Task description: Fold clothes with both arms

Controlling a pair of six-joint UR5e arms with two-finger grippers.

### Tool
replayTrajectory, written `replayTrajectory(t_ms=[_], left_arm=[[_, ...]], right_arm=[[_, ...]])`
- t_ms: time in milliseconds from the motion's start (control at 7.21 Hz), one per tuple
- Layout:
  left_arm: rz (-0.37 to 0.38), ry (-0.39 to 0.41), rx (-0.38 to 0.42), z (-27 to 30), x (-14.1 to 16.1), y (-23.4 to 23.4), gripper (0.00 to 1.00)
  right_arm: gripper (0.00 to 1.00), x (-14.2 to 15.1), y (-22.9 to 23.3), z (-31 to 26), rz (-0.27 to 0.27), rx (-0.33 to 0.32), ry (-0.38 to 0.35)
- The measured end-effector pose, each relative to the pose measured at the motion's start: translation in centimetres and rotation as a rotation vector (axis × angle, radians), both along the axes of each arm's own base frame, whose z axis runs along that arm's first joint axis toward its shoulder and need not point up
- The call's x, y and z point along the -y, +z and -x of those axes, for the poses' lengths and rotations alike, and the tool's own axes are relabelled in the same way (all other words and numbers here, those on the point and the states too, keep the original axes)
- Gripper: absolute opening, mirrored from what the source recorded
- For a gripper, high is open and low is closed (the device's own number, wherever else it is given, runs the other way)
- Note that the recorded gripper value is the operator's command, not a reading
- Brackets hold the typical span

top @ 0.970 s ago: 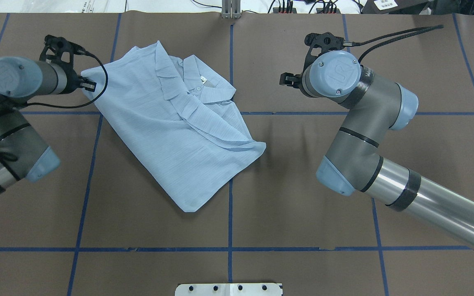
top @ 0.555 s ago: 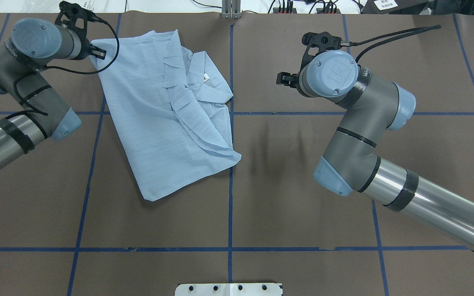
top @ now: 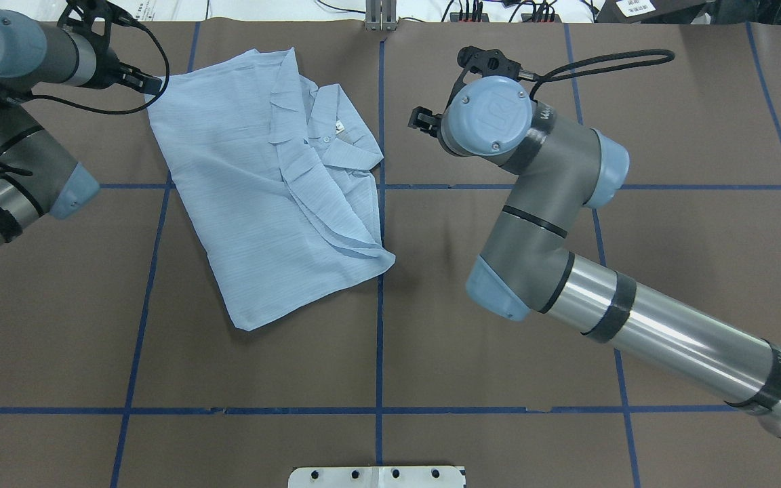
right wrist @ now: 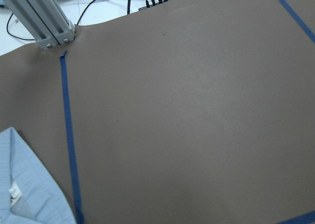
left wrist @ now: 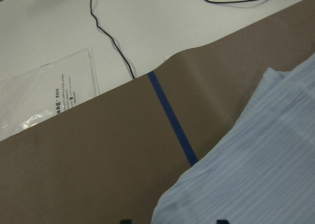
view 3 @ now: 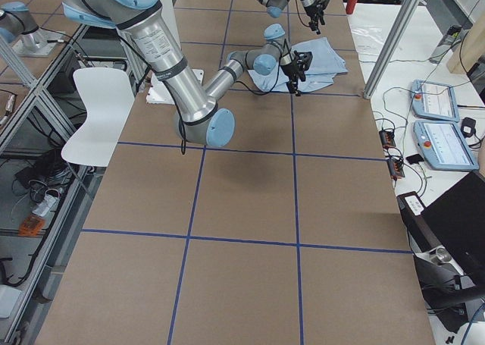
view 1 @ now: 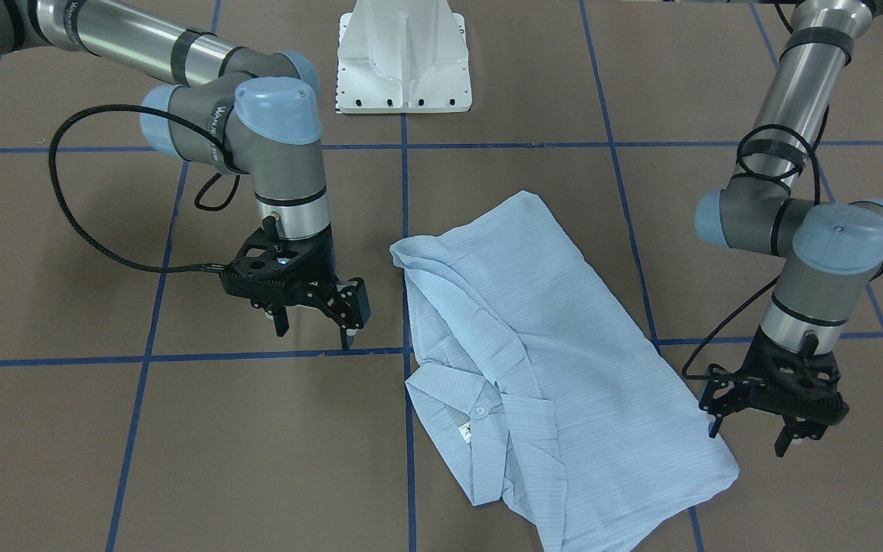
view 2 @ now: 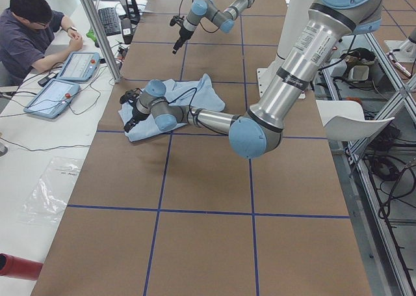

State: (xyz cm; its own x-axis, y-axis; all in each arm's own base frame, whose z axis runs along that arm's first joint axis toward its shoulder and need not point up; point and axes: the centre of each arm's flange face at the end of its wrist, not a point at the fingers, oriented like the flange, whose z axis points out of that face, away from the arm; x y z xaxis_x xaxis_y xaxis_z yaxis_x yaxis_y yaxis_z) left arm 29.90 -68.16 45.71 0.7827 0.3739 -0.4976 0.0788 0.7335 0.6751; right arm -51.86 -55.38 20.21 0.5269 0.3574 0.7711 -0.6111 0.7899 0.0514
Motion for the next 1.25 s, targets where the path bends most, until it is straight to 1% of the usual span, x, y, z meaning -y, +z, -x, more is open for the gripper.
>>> replayTrajectory(t_ms=[139, 277, 416, 555, 693, 832, 1109, 1248], left_arm=[[-0.005, 0.001, -0.01, 0.7, -1.0, 0.2, 1.0], [-0.008, 0.0, -0.016, 1.0, -1.6, 0.3, 1.0], [-0.01, -0.001, -0.02, 1.2, -1.8, 0.2, 1.0], [-0.012, -0.001, -0.022, 1.2, -1.9, 0.1, 1.0], [-0.012, -0.002, -0.022, 1.2, -1.9, 0.1, 1.0], [-0.011, -0.003, -0.021, 1.3, -1.9, 0.2, 1.0], [-0.012, 0.0, -0.022, 1.1, -2.0, 0.2, 1.0], [-0.012, 0.0, -0.022, 1.1, -2.0, 0.2, 1.0]], right_arm=[[0.95, 0.8, -2.1, 3.2, 0.059, 0.038, 0.064], [0.94, 1.2, -3.5, 6.5, 0.093, 0.069, 0.128], [0.92, 1.5, -3.6, 9.7, 0.096, 0.1, 0.176], [0.9, 1.8, -2.8, 12.1, 0.085, 0.118, 0.205], [0.87, 1.9, -2.1, 13.8, 0.08, 0.124, 0.22], [0.83, 1.7, -1.4, 14.8, 0.081, 0.119, 0.229], [0.56, 1.7, -0.2, 15.6, 0.088, 0.098, 0.235], [0.37, 1.7, 0.0, 15.8, 0.086, 0.092, 0.236]])
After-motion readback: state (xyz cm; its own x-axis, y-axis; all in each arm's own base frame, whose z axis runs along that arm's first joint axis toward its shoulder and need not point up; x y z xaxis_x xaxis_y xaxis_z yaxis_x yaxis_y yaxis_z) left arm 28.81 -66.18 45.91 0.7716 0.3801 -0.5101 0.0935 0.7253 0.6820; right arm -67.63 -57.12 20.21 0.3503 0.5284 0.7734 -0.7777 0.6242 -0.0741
